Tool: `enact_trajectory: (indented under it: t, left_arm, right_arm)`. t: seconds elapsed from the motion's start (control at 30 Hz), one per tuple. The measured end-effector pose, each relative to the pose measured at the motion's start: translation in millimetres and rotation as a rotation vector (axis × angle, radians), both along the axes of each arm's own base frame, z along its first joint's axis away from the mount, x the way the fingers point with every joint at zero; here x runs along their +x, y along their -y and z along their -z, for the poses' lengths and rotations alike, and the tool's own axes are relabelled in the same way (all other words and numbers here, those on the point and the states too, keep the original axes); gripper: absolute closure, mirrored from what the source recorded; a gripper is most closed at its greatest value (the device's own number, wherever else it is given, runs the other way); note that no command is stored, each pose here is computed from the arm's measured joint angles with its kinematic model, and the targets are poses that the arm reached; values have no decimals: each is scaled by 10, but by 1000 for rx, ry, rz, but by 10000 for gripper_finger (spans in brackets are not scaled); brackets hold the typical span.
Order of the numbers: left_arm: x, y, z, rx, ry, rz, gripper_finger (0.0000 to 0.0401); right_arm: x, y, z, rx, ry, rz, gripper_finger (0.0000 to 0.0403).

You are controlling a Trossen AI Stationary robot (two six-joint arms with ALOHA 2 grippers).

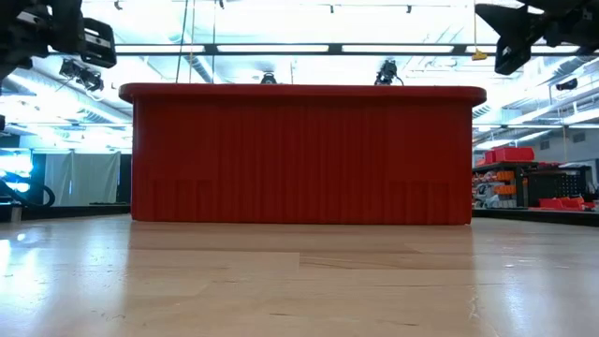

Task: Pick and place slides into bin
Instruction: Return to Home Position

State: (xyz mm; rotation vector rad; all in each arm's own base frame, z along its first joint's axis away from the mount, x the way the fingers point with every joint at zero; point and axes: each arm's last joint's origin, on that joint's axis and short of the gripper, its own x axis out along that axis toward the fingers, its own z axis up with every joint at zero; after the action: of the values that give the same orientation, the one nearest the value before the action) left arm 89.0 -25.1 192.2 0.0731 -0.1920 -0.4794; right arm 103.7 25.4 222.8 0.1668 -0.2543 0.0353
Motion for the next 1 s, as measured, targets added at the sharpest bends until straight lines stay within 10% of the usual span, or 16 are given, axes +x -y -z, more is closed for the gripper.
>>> enact_trajectory:
  t: [1.0]
  left_arm:
    - [54, 7, 175, 15, -83, -5, 248]
  right_arm:
    - [-90, 25, 501, -64, -192, -5, 239]
